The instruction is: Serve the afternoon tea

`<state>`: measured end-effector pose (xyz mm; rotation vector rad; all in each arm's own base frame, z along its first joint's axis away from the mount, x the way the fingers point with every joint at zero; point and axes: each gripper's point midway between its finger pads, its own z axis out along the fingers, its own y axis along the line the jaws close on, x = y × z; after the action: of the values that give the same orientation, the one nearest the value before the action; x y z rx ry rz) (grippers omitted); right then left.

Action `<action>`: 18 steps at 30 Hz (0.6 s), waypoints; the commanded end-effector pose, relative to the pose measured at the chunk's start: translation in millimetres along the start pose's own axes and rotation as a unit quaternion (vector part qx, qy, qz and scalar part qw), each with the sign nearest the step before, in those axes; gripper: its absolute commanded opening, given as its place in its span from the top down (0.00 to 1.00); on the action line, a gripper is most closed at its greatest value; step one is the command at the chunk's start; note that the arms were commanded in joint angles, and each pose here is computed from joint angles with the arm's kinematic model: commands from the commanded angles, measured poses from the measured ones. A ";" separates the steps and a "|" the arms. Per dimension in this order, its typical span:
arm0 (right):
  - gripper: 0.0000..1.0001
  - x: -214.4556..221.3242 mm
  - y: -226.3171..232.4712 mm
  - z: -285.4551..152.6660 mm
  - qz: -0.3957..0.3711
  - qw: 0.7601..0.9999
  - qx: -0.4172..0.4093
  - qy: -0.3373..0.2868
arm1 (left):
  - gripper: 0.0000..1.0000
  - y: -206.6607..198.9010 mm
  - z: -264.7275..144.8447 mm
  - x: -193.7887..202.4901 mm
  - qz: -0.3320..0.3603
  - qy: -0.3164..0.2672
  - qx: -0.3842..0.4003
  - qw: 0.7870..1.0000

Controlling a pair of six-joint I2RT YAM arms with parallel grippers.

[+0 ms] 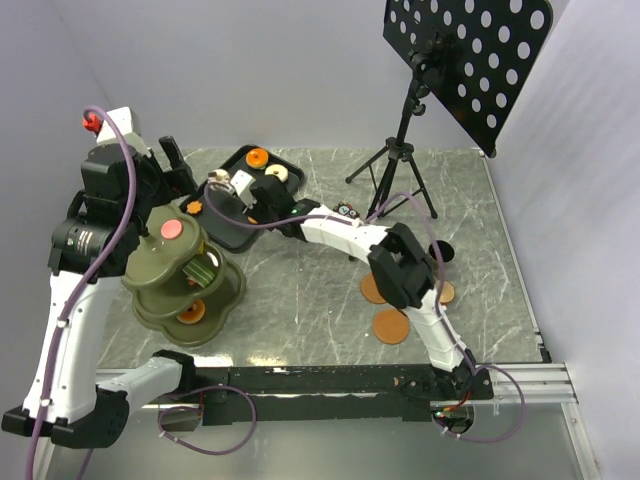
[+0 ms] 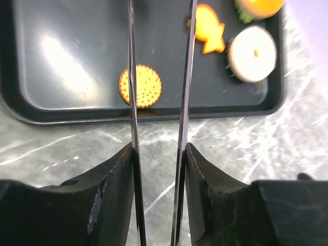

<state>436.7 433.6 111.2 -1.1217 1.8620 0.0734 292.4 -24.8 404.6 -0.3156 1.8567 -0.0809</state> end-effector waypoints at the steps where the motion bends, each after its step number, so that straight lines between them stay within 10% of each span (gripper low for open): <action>1: 0.80 -75.0 -34.3 -61.1 0.009 0.993 0.013 -0.116 | 0.00 2.6 2.3 -17.8 -0.039 -0.010 -0.023 0.999; 18: 0.83 18.5 1.1 -160.0 0.030 0.996 -0.073 -0.046 | 0.00 8.2 14.2 -20.8 -0.114 -0.004 -0.057 0.992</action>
<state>349.4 357.5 160.0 -1.1662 1.8441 0.1863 311.0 -17.4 406.8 -0.5621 1.8555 -0.1432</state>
